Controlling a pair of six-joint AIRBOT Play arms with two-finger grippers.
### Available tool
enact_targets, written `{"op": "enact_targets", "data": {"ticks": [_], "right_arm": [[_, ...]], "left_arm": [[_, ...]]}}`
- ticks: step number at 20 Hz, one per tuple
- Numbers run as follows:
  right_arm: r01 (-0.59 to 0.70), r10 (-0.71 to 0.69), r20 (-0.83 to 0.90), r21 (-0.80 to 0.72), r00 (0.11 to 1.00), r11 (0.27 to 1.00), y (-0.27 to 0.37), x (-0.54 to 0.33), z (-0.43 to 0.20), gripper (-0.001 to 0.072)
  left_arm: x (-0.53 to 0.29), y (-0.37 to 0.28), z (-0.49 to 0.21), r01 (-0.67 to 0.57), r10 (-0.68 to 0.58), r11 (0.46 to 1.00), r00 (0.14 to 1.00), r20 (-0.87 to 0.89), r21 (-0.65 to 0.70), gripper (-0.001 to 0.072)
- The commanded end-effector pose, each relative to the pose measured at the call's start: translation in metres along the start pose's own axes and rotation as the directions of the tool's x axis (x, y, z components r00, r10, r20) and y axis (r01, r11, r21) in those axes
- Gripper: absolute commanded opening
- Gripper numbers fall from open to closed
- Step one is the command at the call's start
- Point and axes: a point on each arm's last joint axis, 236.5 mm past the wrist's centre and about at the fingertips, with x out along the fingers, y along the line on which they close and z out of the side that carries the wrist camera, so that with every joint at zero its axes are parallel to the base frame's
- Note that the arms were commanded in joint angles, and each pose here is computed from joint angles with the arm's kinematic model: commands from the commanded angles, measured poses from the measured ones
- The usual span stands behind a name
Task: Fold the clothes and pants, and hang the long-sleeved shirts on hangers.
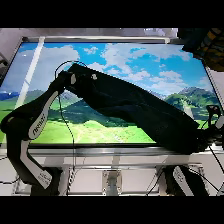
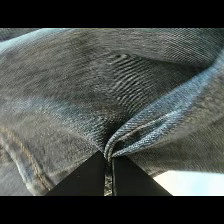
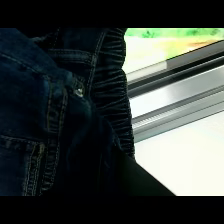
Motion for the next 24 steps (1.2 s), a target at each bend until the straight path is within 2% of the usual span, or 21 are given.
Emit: {"op": "enact_targets", "data": {"ticks": [1,3,5,7,10,12,16,20,24], "right_arm": [[-0.035,0.036,0.053,-0.029,0.998,0.999,0.009,0.000,0.013,0.0031],[-0.025,0.029,0.086,-0.050,0.996,0.998,0.007,-0.004,0.030,0.0029],[-0.032,0.038,0.084,-0.067,0.996,0.997,0.010,-0.008,0.055,0.0029],[-0.039,0.046,0.092,-0.079,0.995,0.996,0.019,-0.013,0.096,0.0028],[-0.051,0.062,0.077,-0.148,0.995,0.988,0.049,-0.020,0.163,0.0028],[-0.042,0.059,0.087,-0.189,0.994,0.981,0.073,-0.028,0.209,0.0028],[0.039,0.015,0.251,-0.208,0.968,0.977,0.094,-0.067,0.306,0.0027],[0.060,0.006,0.468,-0.126,0.884,0.990,0.084,-0.123,0.376,0.0027],[0.064,0.013,0.603,-0.105,0.798,0.992,0.077,-0.164,0.395,0.0027]], "left_arm": [[-0.017,0.046,-0.033,-0.211,0.182,0.950,0.973,-0.139,-0.229,0.0035],[-0.050,0.083,-0.078,-0.375,0.295,0.871,0.916,-0.271,-0.318,0.0034],[-0.084,0.102,-0.124,-0.442,0.304,0.783,0.886,-0.351,-0.438,0.0034],[-0.114,0.108,-0.184,-0.497,0.260,0.657,0.855,-0.448,-0.567,0.0033],[-0.141,0.093,-0.250,-0.507,0.135,0.548,0.839,-0.528,-0.666,0.0034],[-0.150,0.089,-0.261,-0.486,0.105,0.539,0.849,-0.518,-0.688,0.0034],[-0.158,0.113,-0.248,-0.504,0.187,0.528,0.854,-0.485,-0.683,0.0034],[-0.187,0.169,-0.227,-0.546,0.324,0.423,0.836,-0.443,-0.723,0.0034],[-0.249,0.223,-0.199,-0.579,0.477,0.336,0.785,-0.396,-0.743,0.0035]]}}
